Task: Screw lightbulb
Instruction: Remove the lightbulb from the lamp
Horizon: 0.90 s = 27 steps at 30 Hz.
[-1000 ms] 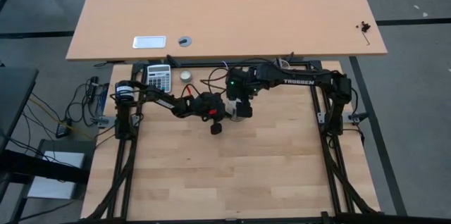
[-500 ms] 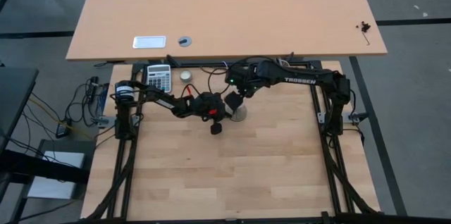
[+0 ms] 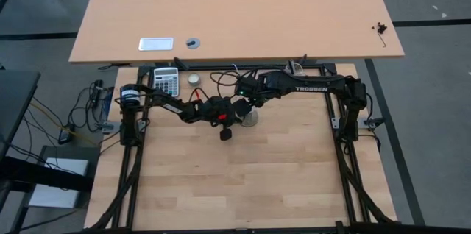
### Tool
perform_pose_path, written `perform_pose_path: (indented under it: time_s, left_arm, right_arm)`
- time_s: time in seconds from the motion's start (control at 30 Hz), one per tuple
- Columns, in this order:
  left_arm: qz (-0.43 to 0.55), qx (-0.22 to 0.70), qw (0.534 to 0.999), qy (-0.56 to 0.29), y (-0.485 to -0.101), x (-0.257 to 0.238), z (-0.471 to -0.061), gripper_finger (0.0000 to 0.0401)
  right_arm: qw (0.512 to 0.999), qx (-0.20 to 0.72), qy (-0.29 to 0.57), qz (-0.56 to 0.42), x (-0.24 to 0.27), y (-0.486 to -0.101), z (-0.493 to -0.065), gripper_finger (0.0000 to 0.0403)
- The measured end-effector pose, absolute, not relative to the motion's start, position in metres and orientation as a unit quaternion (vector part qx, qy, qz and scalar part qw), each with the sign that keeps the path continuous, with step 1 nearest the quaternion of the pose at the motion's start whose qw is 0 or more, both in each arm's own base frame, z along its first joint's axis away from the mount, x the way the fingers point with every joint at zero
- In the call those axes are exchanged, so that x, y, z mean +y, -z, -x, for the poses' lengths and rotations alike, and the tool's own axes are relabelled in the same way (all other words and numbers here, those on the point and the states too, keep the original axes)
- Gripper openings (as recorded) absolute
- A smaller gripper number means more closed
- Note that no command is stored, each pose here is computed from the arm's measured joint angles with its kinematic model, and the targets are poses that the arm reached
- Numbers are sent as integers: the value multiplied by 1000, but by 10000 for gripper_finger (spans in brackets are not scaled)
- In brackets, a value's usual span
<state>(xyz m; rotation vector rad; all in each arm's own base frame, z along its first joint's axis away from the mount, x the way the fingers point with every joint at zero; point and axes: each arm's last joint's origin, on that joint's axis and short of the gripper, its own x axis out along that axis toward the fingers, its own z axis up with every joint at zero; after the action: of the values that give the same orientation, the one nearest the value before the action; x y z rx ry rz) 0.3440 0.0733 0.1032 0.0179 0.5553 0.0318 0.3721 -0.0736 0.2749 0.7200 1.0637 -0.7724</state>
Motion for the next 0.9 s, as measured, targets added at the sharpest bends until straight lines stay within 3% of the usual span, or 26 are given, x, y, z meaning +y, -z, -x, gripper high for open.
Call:
perform_pose_path:
  time_s: [0.23,0.43,0.63,0.9]
  left_arm:
    - [-9,274,962,-16,-103,73,-344,1]
    - [-9,274,962,-15,-103,73,-344,1]
    - [-9,274,962,-15,-103,73,-344,1]
    - [-10,274,962,-15,-103,73,-344,1]
  right_arm:
    - [757,503,312,-277,-78,-270,-371,241]
    - [806,550,161,-146,-85,-270,-372,230]
    - [822,569,29,-2,-86,-269,-371,230]
    - [816,565,97,-73,-86,-284,-374,244]
